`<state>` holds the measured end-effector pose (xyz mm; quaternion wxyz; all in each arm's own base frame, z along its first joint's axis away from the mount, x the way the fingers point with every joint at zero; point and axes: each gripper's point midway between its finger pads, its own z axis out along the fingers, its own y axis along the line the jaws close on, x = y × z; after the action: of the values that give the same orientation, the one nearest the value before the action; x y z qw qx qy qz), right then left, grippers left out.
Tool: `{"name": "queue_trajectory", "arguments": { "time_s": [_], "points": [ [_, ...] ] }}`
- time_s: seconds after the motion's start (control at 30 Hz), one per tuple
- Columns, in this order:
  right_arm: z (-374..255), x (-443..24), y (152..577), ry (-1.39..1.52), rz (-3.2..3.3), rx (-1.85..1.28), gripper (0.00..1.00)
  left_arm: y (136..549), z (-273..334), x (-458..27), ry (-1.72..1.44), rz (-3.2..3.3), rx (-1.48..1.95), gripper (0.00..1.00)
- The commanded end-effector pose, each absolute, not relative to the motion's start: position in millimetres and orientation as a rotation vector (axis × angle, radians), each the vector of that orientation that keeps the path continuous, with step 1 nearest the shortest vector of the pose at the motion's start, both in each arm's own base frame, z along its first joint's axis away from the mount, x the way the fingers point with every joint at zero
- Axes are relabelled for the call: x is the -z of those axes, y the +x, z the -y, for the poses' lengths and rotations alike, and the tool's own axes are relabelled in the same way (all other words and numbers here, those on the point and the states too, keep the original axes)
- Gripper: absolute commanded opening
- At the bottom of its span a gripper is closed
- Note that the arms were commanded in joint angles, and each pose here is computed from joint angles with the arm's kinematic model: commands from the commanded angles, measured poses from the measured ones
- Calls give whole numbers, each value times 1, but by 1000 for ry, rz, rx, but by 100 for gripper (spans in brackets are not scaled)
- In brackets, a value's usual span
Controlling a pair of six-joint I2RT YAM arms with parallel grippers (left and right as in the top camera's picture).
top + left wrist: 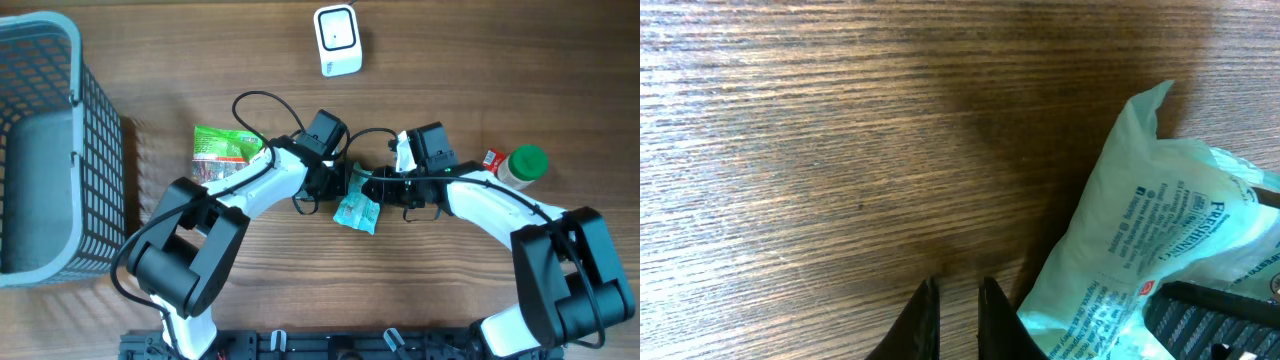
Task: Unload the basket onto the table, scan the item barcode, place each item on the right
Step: 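Hold the pouch with both grippers and rotate it to expose the barcode, then release the left gripper and lift the pouch toward the scanner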
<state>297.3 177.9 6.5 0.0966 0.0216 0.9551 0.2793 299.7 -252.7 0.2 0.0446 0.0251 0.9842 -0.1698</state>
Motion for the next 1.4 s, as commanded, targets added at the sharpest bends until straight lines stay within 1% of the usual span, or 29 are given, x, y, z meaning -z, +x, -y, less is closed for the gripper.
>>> {"name": "queue_trajectory", "arguments": {
  "time_s": [0.0, 0.07, 0.13, 0.17, 0.2, 0.33, 0.43, 0.53, 0.63, 0.67, 0.7, 0.83, 0.93, 0.97, 1.03, 1.13, 1.17, 1.2, 1.23, 1.27, 1.3, 1.33, 1.37],
  "points": [
    [-176, 5, 287, 120, -2871, -836, 47, 298, 253, 5, 97, -3013, 500, 10],
    [-176, 5, 287, 125, -2871, -837, 46, 298, 253, 5, 96, -3012, 500, 10],
    [-177, 4, 288, 125, -2865, -842, 35, 298, 253, 5, 97, -3012, 500, 8],
    [-178, 4, 288, 121, -2863, -851, 32, 298, 253, 5, 97, -3013, 500, 4],
    [-179, 3, 288, 118, -2861, -864, 27, 298, 254, 5, 98, -3013, 499, 4],
    [-182, -1, 288, 70, -2846, -889, 14, 298, 254, 4, 106, -3010, 500, 4],
    [-181, -7, 292, 47, -2821, -867, 13, 305, 247, -11, 158, -2968, 481, 4],
    [-180, -26, 299, -32, -2747, -843, 11, 326, 219, -46, 82, -2872, 349, 4],
    [-178, -50, 307, -65, -2662, -844, 9, 341, 193, -89, 4, -2753, 296, 4],
    [-177, -59, 309, -66, -2633, -846, 6, 344, 187, -101, -17, -2719, 287, 4],
    [-175, -71, 312, -64, -2598, -851, 4, 349, 175, -119, -51, -2664, 275, 4],
    [-174, -105, 316, -135, -2483, -847, 4, 362, 127, -180, -196, -2465, 205, 5],
    [-173, -128, 316, -243, -2406, -806, 4, 365, 97, -208, -251, -2374, 146, 16],
    [-169, -135, 317, -246, -2396, -771, 4, 365, 87, -214, -263, -2351, 122, 18],
    [-156, -149, 319, -206, -2401, -674, 4, 367, 65, -223, -322, -2314, 82, 27],
    [-149, -173, 320, -235, -2410, -601, 4, 370, 35, -225, -416, -2291, 31, 29],
    [-149, -182, 321, -249, -2406, -593, 4, 372, 25, -224, -446, -2288, 17, 32],
    [-148, -191, 322, -249, -2403, -579, 4, 372, 19, -223, -466, -2286, 8, 37],
    [-147, -200, 323, -247, -2396, -567, 4, 373, 10, -222, -493, -2283, -5, 52],
    [-146, -209, 325, -250, -2386, -559, 4, 373, 5, -222, -510, -2280, -12, 74],
    [-146, -216, 326, -254, -2377, -552, 4, 373, 1, -222, -519, -2279, -17, 100],
    [-143, -234, 331, -249, -2351, -524, 4, 372, -4, -222, -535, -2277, -24, 100],
    [-142, -241, 333, -247, -2341, -517, 4, 372, -5, -222, -539, -2275, -26, 100]
  ]
}}
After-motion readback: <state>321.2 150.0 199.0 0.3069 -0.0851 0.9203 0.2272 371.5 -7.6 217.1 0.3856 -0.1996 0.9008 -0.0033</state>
